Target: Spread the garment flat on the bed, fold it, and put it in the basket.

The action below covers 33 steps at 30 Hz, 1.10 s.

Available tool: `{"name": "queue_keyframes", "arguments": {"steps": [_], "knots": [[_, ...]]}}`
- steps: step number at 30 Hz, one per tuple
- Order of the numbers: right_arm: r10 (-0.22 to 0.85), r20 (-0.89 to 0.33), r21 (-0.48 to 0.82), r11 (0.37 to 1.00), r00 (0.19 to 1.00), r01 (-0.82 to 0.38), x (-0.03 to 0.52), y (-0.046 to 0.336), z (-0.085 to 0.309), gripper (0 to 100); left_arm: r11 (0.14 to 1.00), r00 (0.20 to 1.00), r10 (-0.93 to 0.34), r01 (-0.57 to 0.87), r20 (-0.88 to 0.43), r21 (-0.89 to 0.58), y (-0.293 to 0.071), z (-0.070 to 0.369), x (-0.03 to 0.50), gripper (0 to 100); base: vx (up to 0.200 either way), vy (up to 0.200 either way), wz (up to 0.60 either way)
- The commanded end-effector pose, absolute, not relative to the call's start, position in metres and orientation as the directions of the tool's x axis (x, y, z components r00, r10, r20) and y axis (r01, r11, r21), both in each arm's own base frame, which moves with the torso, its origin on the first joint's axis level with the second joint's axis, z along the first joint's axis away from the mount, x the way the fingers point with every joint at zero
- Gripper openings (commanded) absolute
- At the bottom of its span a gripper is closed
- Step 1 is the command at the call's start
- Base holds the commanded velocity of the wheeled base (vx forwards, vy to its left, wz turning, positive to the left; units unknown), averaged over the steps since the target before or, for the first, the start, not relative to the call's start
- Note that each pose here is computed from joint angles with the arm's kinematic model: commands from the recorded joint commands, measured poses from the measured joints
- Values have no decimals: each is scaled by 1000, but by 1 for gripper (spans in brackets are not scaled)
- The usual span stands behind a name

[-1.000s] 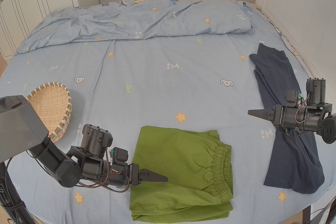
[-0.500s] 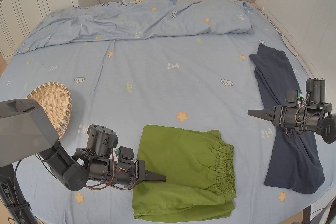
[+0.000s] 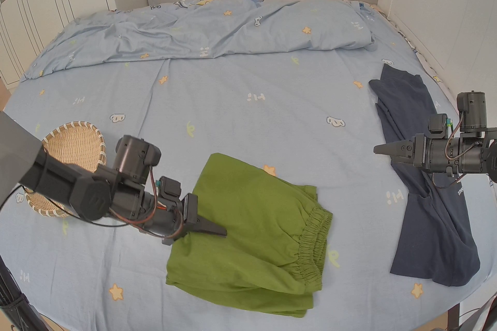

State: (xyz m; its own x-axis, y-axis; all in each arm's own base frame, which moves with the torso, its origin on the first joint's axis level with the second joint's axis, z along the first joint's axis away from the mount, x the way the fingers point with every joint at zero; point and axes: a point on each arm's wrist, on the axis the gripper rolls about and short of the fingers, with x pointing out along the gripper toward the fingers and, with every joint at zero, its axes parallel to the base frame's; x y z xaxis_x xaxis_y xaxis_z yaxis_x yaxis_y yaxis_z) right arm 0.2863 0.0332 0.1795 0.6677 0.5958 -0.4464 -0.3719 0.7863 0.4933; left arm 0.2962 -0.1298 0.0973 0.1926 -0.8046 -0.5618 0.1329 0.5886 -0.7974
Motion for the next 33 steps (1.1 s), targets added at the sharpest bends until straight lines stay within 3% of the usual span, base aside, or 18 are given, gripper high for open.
{"name": "queue_keyframes", "arguments": {"steps": [1, 4, 11, 33], "knots": [[604, -449, 504, 780, 659, -371, 288, 32, 189, 100, 616, 262, -786, 261, -560, -743, -106, 168, 320, 0, 0, 0, 0], [598, -477, 511, 785, 645, -351, 298, 33, 177, 100, 634, 225, -773, 313, -593, -707, -102, 170, 319, 0, 0, 0, 0], [602, -484, 509, 784, 635, -355, 299, 38, 171, 100, 648, 252, -761, 341, -598, -681, -95, 176, 330, 0, 0, 0, 0], [605, -476, 506, 782, 638, -364, 298, 39, 174, 100, 656, 289, -755, 361, -589, -663, -90, 190, 326, 0, 0, 200, 0]]}}
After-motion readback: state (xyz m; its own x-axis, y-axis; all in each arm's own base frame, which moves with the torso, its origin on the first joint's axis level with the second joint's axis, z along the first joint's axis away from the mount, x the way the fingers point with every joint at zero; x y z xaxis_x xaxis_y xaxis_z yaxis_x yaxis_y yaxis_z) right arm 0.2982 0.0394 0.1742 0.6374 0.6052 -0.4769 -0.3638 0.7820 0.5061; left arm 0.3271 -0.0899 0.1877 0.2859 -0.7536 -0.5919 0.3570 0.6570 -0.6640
